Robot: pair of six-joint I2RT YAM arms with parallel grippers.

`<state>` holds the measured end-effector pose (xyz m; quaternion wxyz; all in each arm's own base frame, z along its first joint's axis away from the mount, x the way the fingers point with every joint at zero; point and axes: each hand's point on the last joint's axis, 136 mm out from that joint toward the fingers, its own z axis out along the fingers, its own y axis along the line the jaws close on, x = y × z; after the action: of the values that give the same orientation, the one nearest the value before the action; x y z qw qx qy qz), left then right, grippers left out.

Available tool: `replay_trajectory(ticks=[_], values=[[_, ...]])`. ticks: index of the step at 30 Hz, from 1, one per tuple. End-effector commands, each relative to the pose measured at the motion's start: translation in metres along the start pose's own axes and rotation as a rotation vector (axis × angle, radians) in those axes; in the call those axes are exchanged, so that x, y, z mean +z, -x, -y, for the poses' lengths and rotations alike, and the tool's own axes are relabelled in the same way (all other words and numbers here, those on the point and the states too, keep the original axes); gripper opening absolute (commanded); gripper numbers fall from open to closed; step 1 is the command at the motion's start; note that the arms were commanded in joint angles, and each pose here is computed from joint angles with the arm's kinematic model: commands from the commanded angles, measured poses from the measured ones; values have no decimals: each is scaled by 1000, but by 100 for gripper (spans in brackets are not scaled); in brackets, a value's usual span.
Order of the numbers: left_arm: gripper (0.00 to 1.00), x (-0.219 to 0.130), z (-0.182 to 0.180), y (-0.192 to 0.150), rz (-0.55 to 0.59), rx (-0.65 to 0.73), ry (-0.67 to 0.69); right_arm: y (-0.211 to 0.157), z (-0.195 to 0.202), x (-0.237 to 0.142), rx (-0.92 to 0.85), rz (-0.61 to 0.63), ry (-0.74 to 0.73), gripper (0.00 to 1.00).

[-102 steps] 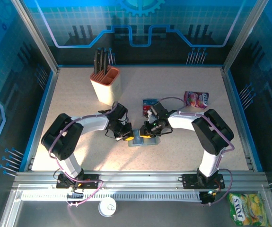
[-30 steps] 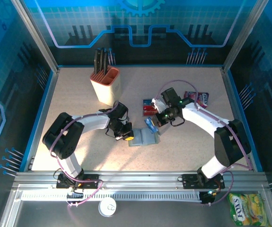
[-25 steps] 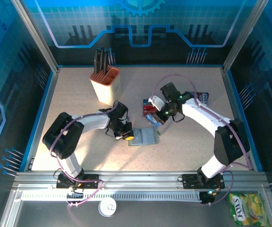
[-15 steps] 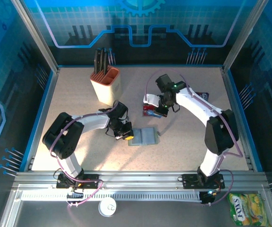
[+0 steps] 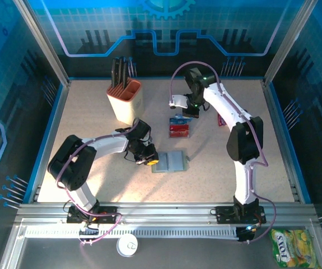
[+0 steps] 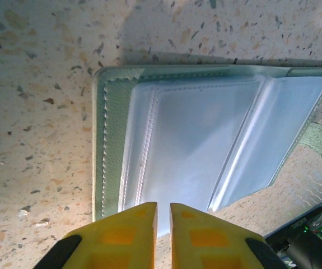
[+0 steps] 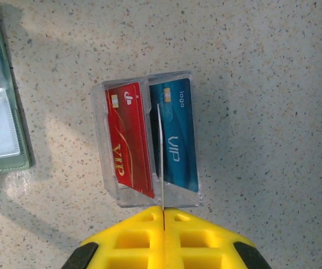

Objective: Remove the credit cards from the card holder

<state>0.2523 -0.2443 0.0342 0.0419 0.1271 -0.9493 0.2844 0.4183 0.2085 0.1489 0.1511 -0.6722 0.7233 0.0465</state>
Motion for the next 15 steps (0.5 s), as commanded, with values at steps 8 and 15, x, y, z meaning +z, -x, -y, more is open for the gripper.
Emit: replay_trajectory(ticks=[8,15], values=[[16,-13,6,0,27,-31,-1,1,-1,17,-33,1,106,0],[16,-9,4,-3,22,-36,1,-2,-2,28,-29,-12,128,0]])
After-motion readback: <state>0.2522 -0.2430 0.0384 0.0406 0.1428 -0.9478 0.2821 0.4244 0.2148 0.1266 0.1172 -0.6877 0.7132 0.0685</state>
